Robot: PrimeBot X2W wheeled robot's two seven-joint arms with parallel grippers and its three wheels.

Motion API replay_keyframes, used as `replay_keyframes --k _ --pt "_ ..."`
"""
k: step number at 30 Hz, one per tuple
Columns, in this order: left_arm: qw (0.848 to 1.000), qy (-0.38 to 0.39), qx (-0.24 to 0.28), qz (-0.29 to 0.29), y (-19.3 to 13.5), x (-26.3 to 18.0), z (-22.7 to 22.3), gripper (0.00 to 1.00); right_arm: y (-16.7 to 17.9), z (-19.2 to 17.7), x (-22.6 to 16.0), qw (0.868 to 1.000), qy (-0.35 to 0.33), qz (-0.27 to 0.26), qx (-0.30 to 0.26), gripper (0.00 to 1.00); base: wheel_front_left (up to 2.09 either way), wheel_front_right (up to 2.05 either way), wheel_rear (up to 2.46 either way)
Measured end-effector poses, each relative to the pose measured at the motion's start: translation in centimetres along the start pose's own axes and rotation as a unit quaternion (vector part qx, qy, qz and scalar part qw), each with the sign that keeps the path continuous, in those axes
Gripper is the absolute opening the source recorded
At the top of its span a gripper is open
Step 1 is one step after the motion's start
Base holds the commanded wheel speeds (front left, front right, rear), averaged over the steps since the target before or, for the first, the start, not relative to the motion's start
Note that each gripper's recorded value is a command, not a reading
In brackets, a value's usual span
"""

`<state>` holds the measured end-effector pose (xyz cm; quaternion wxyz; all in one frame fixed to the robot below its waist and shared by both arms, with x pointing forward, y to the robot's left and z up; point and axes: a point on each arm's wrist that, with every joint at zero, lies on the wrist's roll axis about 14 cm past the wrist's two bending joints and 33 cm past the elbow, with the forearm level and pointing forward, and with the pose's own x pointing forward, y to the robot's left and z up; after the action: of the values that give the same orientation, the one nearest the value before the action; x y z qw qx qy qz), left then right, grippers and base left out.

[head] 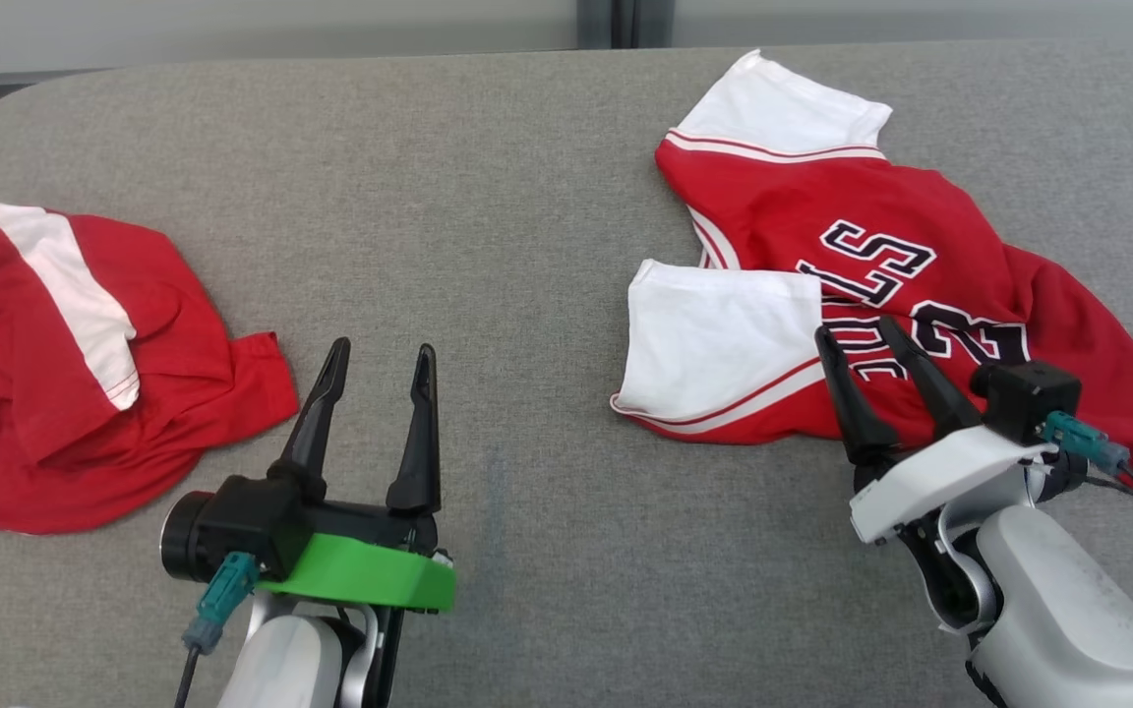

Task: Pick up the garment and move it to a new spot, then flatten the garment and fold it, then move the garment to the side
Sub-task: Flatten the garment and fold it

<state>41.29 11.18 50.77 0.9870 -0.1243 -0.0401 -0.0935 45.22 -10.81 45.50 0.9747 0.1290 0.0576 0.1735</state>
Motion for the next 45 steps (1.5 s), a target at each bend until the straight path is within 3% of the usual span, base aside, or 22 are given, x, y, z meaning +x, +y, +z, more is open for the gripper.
replay_keyframes --k 14,16,26,33,36,38,45 --pt "0.999 0.019 0.011 0.03 2.1 -0.8 -1.0 1.0 -0.4 -3.9 4.8 0.991 0.09 -0.001 0.101 1.0 0.0 0.0 0.0" --pt "0.999 0.02 0.012 0.034 2.3 -0.9 -1.0 1.0 -0.1 -4.0 5.1 0.99 0.093 0.005 0.108 0.0 0.0 0.0 0.0" --pt "0.999 0.017 0.009 0.036 2.2 -0.9 -0.8 1.0 1.9 -1.9 5.8 0.992 0.061 0.048 0.103 0.0 0.0 0.0 0.0" --pt "0.999 -0.002 0.008 0.038 2.2 -0.7 0.5 1.0 8.3 1.9 5.7 0.986 0.01 0.157 0.062 0.0 0.0 0.0 0.0" --pt "0.999 -0.011 0.009 0.038 2.2 -0.9 1.1 1.0 11.7 -0.6 3.3 0.973 0.056 0.222 0.014 0.0 0.0 0.0 0.0" --pt "0.999 -0.012 0.01 0.04 2.2 -1.1 1.3 1.0 12.1 -2.7 1.8 0.966 0.094 0.242 -0.02 0.0 0.0 0.0 0.0" --pt "0.999 -0.012 0.009 0.05 2.6 -2.0 1.4 1.0 12.6 -6.3 -2.3 0.946 0.171 0.271 -0.058 0.0 0.0 0.0 0.0"
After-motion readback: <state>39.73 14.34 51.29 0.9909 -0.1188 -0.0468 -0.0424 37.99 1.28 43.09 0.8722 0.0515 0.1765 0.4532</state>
